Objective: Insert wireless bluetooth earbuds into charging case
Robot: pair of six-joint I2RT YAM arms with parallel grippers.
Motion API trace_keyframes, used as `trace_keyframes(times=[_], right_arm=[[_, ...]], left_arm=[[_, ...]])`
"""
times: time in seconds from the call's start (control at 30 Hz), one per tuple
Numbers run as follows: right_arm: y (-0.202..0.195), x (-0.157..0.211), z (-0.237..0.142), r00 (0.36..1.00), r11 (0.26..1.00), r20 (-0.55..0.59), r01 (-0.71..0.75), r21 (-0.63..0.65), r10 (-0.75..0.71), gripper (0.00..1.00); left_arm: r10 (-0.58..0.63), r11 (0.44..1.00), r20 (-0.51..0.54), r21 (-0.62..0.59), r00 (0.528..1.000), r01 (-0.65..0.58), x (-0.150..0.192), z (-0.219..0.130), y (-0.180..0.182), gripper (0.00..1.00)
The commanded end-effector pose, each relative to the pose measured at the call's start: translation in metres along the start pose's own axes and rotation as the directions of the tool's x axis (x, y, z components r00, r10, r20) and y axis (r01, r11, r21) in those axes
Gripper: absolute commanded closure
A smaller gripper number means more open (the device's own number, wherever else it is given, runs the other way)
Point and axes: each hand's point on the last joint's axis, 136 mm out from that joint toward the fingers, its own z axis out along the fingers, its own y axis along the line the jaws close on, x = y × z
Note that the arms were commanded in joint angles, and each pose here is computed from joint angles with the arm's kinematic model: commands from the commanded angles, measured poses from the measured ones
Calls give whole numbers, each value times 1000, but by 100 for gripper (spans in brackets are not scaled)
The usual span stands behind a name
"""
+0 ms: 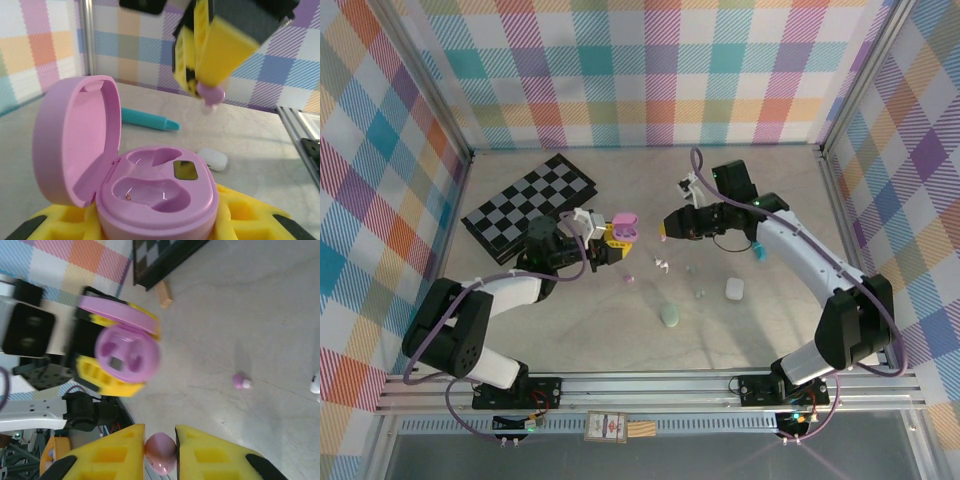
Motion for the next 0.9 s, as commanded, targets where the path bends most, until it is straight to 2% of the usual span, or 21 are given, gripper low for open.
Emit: trace_keyframes(times=[0.0,0.3,0.87], right_arm=[[22,2,-3,999,996,7,49,-76,-48,79],[36,5,5,996,991,3,87,-105,-87,79],[29,0,12,995,993,18,102,-66,-101,79]], left_arm=[[53,996,64,64,997,-57,-20,13,-9,77],[25,990,97,132,995,-37,-23,30,-19,77],[46,980,96,189,994,-64,-26,33,-37,77]])
